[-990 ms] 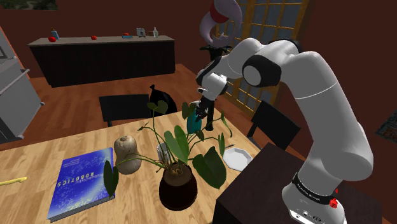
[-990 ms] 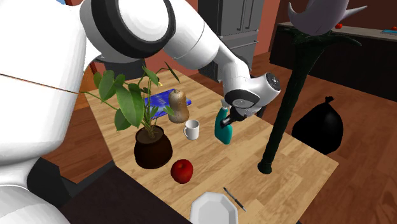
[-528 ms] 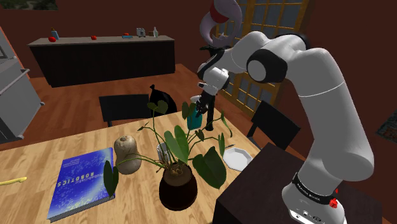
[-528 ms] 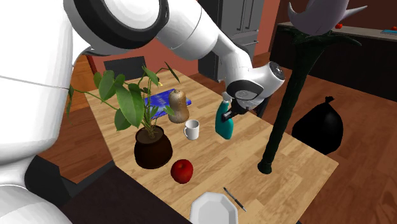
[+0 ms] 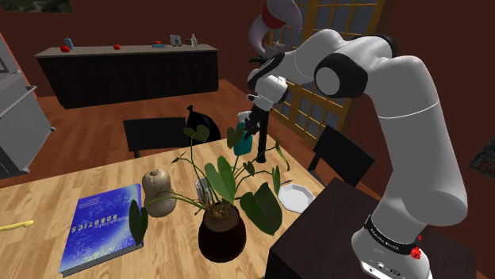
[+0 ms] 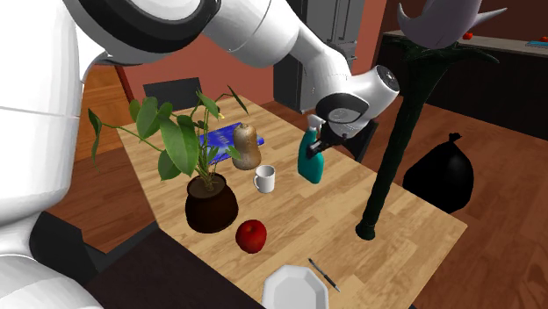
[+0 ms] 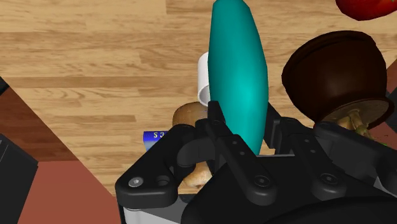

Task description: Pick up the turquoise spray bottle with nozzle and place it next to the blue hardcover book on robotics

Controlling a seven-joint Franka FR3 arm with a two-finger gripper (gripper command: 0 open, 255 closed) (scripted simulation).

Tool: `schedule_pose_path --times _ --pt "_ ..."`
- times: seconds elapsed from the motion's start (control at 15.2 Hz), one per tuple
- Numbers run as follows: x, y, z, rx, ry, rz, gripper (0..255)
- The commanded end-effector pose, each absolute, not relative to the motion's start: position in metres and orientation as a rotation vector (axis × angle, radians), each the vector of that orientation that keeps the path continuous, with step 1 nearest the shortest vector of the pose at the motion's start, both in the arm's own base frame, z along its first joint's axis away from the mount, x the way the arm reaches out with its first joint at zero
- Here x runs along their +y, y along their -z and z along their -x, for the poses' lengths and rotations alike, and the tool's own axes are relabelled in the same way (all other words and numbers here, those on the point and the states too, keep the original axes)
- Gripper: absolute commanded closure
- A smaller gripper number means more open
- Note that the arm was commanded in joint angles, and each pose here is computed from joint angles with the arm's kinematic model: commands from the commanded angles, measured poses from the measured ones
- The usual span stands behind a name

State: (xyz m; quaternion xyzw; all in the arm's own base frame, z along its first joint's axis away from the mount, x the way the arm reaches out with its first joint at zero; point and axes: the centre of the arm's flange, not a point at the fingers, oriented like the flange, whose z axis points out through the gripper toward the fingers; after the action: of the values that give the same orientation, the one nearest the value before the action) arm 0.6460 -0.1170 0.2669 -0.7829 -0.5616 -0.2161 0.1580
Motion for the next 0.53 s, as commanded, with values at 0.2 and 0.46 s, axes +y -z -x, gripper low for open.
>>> schedule_pose_path --times 0.2,0.46 --pt "-0.117 -0.294 -0.646 -1.606 0.618 2.239 255" --pt "-0.117 -0.315 -0.646 -1.606 0.618 2.239 255"
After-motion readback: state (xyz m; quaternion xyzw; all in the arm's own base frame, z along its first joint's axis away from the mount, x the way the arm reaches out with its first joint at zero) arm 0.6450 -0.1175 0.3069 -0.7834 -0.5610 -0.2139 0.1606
